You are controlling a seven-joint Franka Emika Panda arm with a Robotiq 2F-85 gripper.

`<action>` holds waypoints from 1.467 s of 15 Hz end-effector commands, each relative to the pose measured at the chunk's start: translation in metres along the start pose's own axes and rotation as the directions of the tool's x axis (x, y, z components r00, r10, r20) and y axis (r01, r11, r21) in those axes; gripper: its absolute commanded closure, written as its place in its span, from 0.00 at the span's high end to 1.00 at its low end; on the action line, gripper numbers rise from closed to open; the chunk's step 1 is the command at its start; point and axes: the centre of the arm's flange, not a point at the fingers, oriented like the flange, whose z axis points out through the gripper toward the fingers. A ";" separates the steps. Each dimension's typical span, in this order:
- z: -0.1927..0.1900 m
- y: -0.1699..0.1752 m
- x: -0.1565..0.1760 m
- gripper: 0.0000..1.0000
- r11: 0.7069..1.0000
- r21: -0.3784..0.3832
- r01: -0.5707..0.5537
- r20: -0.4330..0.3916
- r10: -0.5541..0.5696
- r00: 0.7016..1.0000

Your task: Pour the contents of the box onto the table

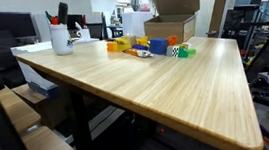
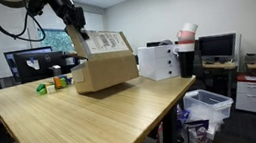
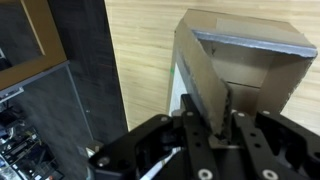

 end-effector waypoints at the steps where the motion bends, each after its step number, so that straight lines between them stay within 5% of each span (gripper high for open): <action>1: 0.006 -0.006 -0.011 0.32 0.998 -0.056 -0.001 0.034 0.003 0.999; 5: 0.009 -0.011 -0.014 0.47 0.995 -0.095 0.031 0.069 -0.025 0.997; 13: -0.003 -0.033 -0.018 0.96 0.995 -0.054 0.089 0.055 -0.086 0.995; 22: -0.035 -0.076 -0.017 1.00 0.967 0.222 0.128 -0.047 -0.120 0.992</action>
